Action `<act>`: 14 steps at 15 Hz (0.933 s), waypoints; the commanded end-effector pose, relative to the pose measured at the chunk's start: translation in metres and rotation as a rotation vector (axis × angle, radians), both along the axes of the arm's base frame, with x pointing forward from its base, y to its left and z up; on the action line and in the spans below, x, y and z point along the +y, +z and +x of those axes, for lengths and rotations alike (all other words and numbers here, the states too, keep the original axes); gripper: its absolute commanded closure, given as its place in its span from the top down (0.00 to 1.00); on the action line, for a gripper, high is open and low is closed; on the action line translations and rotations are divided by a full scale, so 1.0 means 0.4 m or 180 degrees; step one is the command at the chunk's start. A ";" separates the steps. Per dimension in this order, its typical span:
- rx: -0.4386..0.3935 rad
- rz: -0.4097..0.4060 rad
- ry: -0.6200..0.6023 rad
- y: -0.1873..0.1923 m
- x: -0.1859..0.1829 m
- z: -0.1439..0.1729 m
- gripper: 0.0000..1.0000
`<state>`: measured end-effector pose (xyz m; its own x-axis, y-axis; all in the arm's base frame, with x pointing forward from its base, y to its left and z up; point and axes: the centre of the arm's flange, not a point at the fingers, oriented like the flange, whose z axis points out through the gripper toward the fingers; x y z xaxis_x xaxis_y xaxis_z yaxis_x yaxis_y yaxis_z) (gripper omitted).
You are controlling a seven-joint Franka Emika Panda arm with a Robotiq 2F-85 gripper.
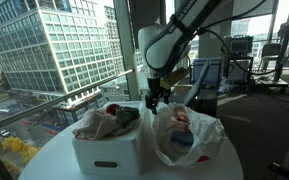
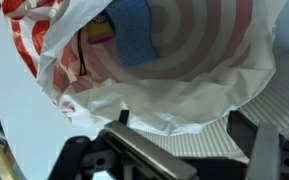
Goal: Remove the item from the plastic bag and put them on the white basket
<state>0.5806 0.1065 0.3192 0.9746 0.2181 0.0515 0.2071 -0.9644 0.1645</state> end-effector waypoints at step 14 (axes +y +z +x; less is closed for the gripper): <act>0.0088 -0.0361 -0.0368 -0.172 0.008 -0.152 1.00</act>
<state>0.5317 0.1138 0.2556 0.9915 0.1290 -0.0185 0.1298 -0.9637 0.2332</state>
